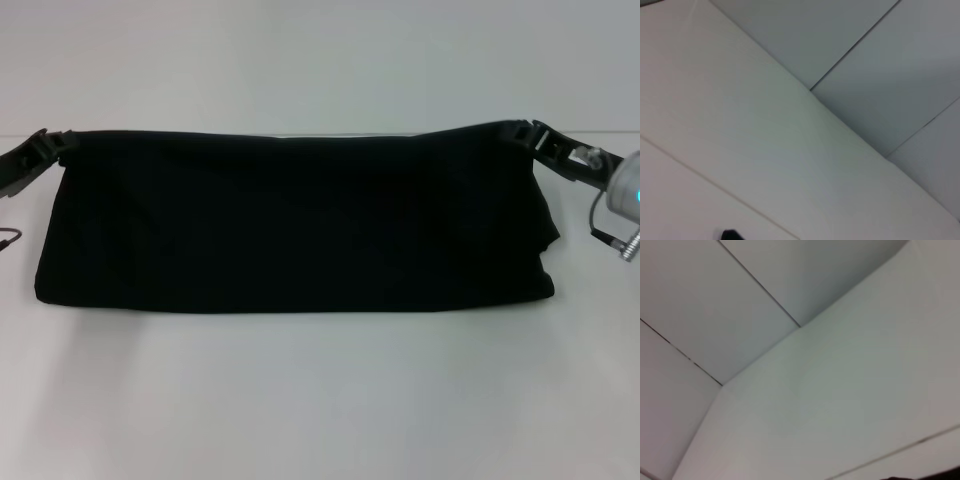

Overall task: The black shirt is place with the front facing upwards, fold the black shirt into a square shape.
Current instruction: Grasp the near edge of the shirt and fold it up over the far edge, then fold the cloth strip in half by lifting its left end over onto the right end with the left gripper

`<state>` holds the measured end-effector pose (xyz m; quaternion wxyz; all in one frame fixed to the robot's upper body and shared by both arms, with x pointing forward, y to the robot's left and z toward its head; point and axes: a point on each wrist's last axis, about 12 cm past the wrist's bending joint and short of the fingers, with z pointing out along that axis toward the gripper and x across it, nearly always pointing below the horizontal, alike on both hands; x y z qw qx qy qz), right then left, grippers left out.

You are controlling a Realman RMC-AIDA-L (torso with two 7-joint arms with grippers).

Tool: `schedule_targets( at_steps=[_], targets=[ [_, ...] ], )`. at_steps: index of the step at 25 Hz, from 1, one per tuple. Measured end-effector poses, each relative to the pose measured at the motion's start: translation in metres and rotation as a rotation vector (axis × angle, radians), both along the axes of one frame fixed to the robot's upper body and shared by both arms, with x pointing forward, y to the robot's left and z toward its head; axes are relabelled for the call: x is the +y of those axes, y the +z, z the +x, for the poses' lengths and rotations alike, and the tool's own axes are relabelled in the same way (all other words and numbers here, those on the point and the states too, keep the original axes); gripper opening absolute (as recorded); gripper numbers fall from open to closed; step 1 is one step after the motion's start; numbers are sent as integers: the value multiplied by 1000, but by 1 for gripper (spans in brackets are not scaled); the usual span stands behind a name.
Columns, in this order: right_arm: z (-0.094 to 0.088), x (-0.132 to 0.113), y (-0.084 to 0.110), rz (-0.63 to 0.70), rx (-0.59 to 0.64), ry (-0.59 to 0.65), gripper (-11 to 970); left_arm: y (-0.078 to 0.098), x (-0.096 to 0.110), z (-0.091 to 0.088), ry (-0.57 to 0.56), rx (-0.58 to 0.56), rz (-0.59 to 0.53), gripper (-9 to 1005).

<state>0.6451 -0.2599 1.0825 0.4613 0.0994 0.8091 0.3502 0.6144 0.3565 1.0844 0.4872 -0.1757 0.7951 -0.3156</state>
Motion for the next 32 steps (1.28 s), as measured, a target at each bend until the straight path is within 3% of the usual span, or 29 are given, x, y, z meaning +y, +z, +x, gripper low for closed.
schedule_targets(
  at_steps=[12,21,28,31,32],
  targets=[
    [15,12,11,-30,-58,-28,113,9,-14,21,52,-52,48,93],
    [23,20,1,-127,-13,-108,120,-1,-32,30,141,-5,144,103],
    [23,27,-1,-193,-97,-109,125,-6,-47,32,158,-48,199,110],
    [21,29,-2,-201,-122,-108,314,-7,-53,32,157,-83,223,113],
    [21,30,-3,-198,-125,-110,337,-8,-55,32,158,-89,225,114]
  ],
)
